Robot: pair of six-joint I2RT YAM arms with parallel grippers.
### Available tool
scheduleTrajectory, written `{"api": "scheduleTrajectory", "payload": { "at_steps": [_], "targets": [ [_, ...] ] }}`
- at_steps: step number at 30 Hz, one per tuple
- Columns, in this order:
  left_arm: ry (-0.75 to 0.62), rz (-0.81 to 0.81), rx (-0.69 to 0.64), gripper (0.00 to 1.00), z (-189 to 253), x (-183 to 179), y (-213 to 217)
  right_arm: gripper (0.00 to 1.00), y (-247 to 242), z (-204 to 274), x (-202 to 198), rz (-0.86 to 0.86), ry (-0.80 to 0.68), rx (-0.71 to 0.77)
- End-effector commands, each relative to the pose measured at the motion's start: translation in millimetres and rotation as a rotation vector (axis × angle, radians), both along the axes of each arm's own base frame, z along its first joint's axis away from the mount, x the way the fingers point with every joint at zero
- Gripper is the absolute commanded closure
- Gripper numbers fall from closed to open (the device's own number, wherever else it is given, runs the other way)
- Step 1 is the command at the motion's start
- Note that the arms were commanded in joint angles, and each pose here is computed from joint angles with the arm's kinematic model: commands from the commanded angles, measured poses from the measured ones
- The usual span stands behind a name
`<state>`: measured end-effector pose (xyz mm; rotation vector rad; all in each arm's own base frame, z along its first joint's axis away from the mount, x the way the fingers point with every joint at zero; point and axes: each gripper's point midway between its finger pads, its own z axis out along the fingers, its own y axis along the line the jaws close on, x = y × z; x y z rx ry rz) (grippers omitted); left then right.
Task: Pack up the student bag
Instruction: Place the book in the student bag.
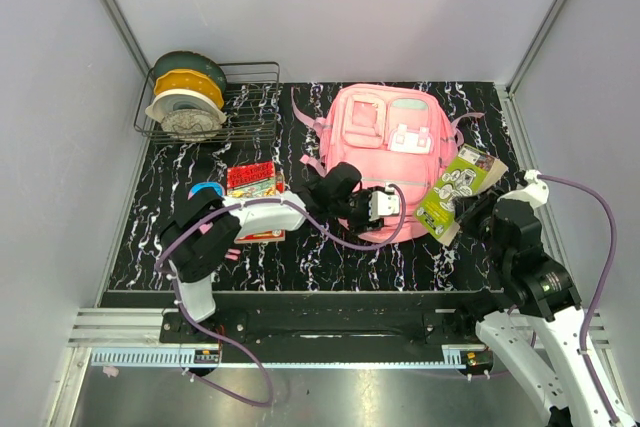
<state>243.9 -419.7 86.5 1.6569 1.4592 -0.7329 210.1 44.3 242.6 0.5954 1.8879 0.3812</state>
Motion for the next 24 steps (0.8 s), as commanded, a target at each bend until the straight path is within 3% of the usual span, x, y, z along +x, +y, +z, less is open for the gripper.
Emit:
{"api": "scheduleTrajectory", "payload": {
  "at_steps": [1,5,6,7,10,16,20,24],
  "targets": [
    [-0.012,-0.052,-0.038,0.56,15.6,-0.4,-15.2,1.0,-0.3,37.1,7.5,-0.023,-0.135,0.061],
    [-0.008,-0.052,-0.036,0.62,19.4,0.7,-17.2,1.0,0.9,35.1,7.1,-0.018,-0.13,0.064],
    [-0.008,-0.056,-0.037,0.67,20.8,-0.4,-17.4,1.0,0.5,35.0,7.1,-0.019,-0.132,0.063],
    [-0.005,-0.059,-0.034,0.8,21.4,-1.5,-16.7,1.0,0.7,35.0,6.7,-0.018,-0.133,0.065],
    [0.0,-0.065,-0.036,0.94,25.6,-3.0,-15.9,1.0,0.4,33.3,6.3,-0.02,-0.132,0.065],
    [0.0,-0.064,-0.052,0.85,35.9,-4.8,-15.3,1.0,0.5,29.1,6.3,-0.018,-0.123,0.062],
    [0.027,-0.066,-0.066,0.7,41.6,-7.1,-17.6,1.0,-0.3,27.5,6.4,-0.022,-0.122,0.06],
    [0.04,-0.075,-0.064,0.66,44.6,-8.7,-18.9,1.0,-1.4,27.0,5.6,-0.026,-0.126,0.059]
  ]
}}
